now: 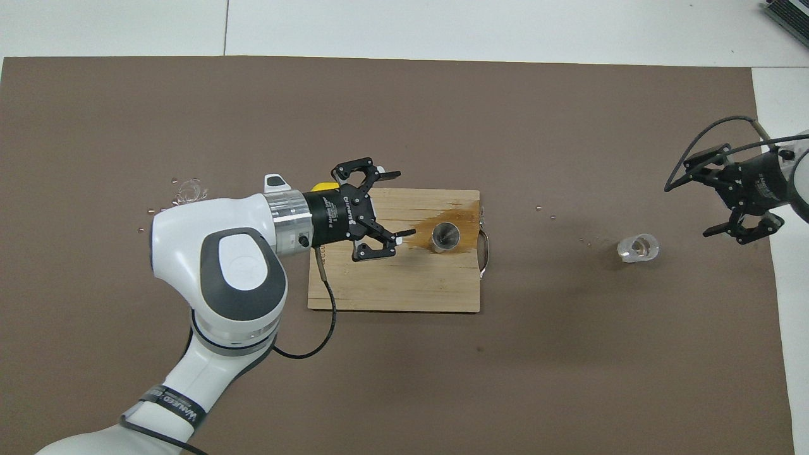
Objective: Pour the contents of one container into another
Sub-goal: 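Set the glass back down and open the left gripper, then withdraw the left gripper while the right gripper reaches the other glass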
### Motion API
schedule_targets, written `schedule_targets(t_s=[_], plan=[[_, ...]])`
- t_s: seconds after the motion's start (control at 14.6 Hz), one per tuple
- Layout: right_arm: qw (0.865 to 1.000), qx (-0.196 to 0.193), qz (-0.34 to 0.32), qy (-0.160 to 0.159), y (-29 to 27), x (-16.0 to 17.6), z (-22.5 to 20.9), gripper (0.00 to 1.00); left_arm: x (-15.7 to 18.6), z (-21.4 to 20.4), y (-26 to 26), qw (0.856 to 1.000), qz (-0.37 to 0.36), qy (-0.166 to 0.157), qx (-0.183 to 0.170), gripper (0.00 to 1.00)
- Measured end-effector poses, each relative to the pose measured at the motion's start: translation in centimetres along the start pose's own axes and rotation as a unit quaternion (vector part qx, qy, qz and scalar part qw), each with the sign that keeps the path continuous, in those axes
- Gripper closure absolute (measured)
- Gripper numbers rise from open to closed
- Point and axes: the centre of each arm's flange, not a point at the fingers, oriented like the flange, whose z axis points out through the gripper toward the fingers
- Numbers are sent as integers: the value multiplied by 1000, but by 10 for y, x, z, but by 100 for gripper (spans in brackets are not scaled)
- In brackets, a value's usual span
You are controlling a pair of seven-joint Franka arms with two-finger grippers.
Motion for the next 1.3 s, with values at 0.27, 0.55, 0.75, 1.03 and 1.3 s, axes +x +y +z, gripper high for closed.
schedule_targets(t_s=[0.27,0.55,0.75,1.03,1.3], plan=[[1000,-1,7,-1,2,1,1,0,2,-80,35,984,133,108,45,0],[1000,-1,14,-1,2,1,2,0,6,-144,83,956,206,207,24,0],[1000,-1,27,-1,2,1,2,0,18,-173,110,921,254,295,27,0],[999,3,38,3,4,5,7,2,17,-201,127,888,305,343,20,0],[995,31,92,-32,29,29,28,0,45,-294,139,851,382,355,62,0]])
